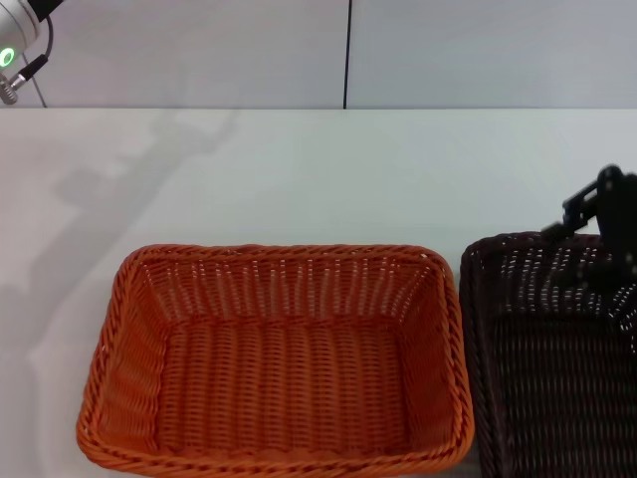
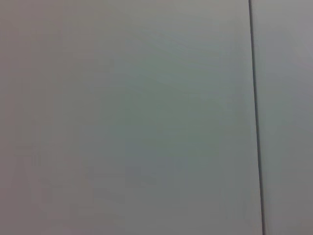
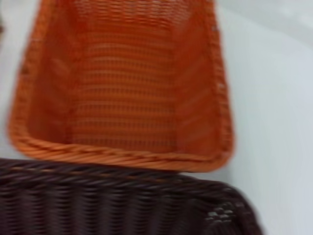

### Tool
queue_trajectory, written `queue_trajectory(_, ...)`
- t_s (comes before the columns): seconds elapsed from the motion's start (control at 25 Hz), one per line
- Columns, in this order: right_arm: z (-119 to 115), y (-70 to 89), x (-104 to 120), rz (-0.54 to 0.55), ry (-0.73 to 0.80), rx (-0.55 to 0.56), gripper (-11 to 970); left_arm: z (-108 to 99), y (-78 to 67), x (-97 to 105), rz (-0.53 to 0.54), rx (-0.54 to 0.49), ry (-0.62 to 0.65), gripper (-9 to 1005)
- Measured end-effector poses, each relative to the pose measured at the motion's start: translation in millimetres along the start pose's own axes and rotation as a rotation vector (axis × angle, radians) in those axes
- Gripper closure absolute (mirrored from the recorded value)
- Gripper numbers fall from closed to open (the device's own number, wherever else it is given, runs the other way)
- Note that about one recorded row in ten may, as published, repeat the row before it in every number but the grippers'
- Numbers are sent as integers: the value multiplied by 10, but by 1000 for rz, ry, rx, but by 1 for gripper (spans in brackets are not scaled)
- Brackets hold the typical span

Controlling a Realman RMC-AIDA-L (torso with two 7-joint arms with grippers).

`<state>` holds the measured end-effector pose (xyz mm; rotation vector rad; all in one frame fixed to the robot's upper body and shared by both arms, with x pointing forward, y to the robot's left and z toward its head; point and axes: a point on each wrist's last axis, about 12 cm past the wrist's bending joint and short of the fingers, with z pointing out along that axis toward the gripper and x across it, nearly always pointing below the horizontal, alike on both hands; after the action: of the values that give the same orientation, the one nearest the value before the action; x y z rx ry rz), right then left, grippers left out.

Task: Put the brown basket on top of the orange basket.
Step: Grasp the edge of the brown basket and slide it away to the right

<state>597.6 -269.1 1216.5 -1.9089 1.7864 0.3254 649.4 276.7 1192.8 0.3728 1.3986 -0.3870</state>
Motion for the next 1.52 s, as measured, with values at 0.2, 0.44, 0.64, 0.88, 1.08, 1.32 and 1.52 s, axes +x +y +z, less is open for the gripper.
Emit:
queue_trajectory(0.2, -22, -132, 38, 17, 7, 97, 542, -13, 14, 23, -10, -8, 4, 197)
queue_trajectory(0.44, 95, -196, 129, 23, 62, 111, 547, -27, 44, 26, -20, -21, 3, 197)
queue_trajectory(0.64, 190, -202, 163, 17, 71, 80, 551, -4, 45, 28, -27, -24, 3, 197)
queue_trajectory(0.88, 214, -193, 196, 11, 76, 66, 557, 59, 43, 25, -25, -36, 12, 197)
queue_trajectory(1.08, 297, -165, 251, 24, 92, 34, 561, 106, 30, 35, -30, -34, 19, 198)
queue_trajectory(1.32, 477, -142, 375, 45, 112, 6, 567, 120, 32, 34, -28, -39, 23, 198)
queue_trajectory(1.52, 526, -128, 378, 33, 101, -4, 571, 117, 42, 40, -29, -46, 26, 198)
